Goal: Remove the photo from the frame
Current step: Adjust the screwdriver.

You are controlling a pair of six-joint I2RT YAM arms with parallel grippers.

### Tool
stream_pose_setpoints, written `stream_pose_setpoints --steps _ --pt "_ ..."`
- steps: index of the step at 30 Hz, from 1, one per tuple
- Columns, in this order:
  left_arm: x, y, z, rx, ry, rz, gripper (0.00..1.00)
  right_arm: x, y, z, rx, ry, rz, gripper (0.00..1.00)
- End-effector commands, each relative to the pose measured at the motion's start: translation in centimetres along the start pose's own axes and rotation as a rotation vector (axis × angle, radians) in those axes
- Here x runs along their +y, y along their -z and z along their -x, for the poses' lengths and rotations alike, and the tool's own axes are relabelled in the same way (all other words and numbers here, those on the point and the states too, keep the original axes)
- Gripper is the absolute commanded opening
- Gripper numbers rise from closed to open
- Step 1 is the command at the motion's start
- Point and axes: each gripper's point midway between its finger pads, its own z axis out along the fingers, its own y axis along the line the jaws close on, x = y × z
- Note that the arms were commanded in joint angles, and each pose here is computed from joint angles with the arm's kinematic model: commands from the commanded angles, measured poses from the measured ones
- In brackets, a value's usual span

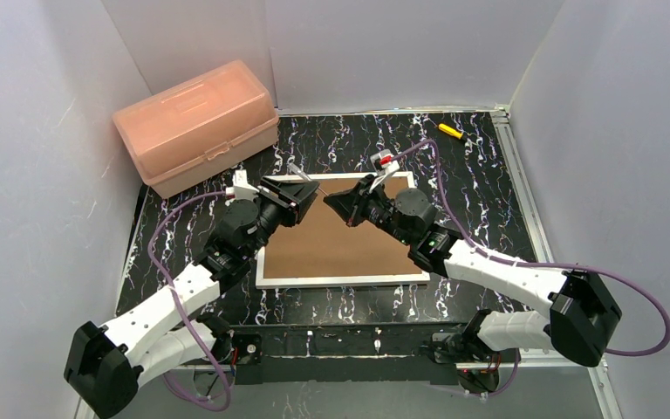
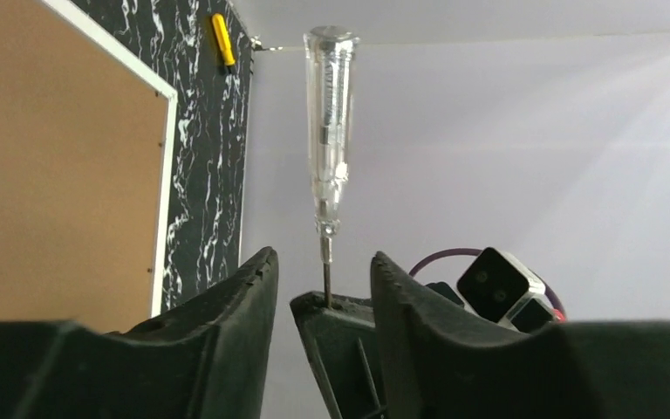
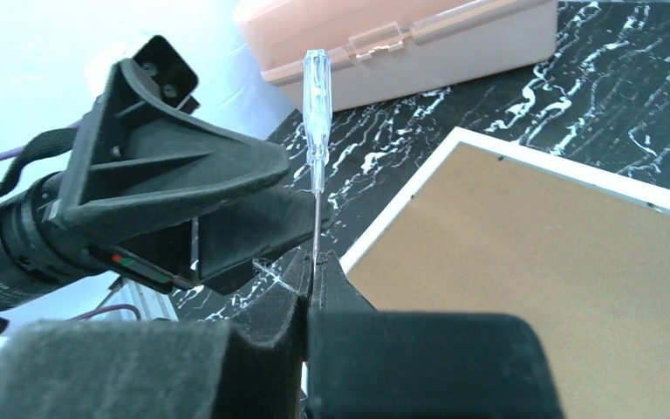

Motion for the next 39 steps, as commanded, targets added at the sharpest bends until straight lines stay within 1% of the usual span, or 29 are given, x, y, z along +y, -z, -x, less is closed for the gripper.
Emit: stream_pose_setpoints --steps 1,2,5,6,8,9,13,15,18,20,25,28,32,36,39 --pt "0.3 0.6 0.7 0.055 -0.084 0.077 0.48 -0.1 0.5 2.8 -0.032 0.015 -0.074 0.01" --pt "0.1 0.6 0.3 0.117 -0.101 0.095 0.50 -0.5 0.7 2.7 -0.012 0.024 -0.102 0.01" --pt "1.9 1.1 0.0 0.259 -0.092 0.154 0.54 -1.6 1.6 2.5 0.044 0.058 -0.154 0.01" --pt "2.3 1.2 0.3 0.279 -0.081 0.159 0.54 -2.2 1.9 2.4 0.059 0.066 -0.171 0.01" --pt "2.8 1.6 0.6 0.340 -0.082 0.154 0.68 -2.8 2.6 2.3 0.095 0.068 -0.170 0.01" --pt "2.8 1.8 0.7 0.387 -0.095 0.143 0.71 -3.1 2.9 2.2 0.116 0.062 -0.163 0.01" --pt "3.0 2.7 0.0 0.628 -0.150 0.125 0.74 -4.9 3.7 1.2 0.226 -0.002 -0.078 0.01" --pt "3.6 3.1 -0.1 0.689 -0.187 0.108 0.74 -5.5 4.1 1.7 0.227 -0.066 -0.016 0.01" --pt "4.0 3.7 0.3 0.705 -0.272 0.080 0.74 -5.7 4.6 2.5 0.236 -0.133 0.075 0.01" --pt "4.2 4.0 0.4 0.715 -0.302 0.076 0.75 -5.0 4.7 2.5 0.264 -0.160 0.148 0.01" --pt "3.7 4.3 0.0 0.749 -0.311 -0.004 0.80 -2.8 4.7 1.6 0.356 -0.229 0.318 0.01" --pt "3.1 4.3 -0.1 0.752 -0.324 -0.052 0.82 -2.3 4.9 1.1 0.377 -0.248 0.362 0.01" --pt "2.4 4.6 -0.2 0.764 -0.355 -0.086 0.83 -1.6 5.4 0.6 0.414 -0.281 0.421 0.01" --pt "1.9 4.8 -0.4 0.779 -0.367 -0.108 0.82 -0.5 5.7 0.4 0.429 -0.307 0.498 0.01" --pt "1.7 4.8 -0.4 0.782 -0.370 -0.113 0.79 0.2 5.7 -0.2 0.454 -0.315 0.524 0.01"
